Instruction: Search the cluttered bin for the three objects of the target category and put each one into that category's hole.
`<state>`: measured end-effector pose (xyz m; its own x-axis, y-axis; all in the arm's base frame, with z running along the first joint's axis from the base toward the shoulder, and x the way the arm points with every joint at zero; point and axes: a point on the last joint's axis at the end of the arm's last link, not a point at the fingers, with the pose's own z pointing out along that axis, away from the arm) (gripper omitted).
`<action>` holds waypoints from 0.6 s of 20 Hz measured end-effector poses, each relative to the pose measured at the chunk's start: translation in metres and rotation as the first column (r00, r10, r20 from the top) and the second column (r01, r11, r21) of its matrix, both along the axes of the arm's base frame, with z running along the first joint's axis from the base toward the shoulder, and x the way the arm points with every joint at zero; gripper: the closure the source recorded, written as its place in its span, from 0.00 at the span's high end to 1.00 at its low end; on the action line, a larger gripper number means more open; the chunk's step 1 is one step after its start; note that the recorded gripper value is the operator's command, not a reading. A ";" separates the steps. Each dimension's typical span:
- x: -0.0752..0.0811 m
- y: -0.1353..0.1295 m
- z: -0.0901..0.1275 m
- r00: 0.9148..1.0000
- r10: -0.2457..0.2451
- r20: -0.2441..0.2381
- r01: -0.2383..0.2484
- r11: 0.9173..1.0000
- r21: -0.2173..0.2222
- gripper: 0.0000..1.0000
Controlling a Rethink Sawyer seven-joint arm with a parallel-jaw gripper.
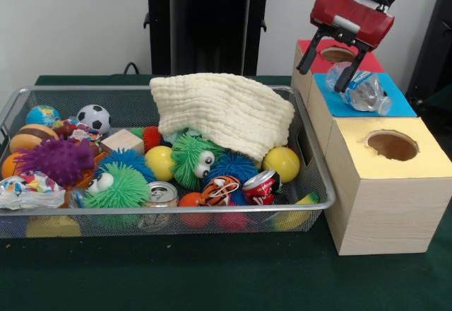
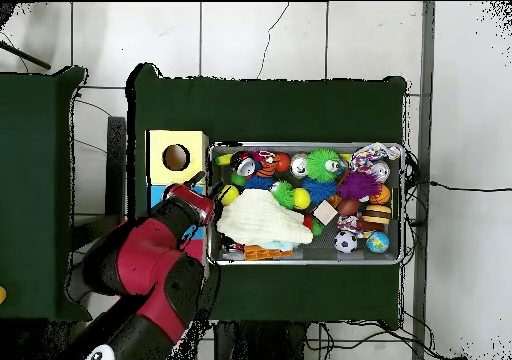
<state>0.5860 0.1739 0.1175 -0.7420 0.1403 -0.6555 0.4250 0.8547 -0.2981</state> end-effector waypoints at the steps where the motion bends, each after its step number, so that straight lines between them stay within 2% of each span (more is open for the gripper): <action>1: 0.000 0.000 0.000 1.000 -0.001 0.000 0.001 1.000 0.000 1.00; 12: -0.004 -0.002 -0.010 1.000 -0.013 -0.002 0.013 1.000 -0.003 1.00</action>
<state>0.5821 0.1722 0.1080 -0.7416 0.1481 -0.6542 0.4352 0.8484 -0.3013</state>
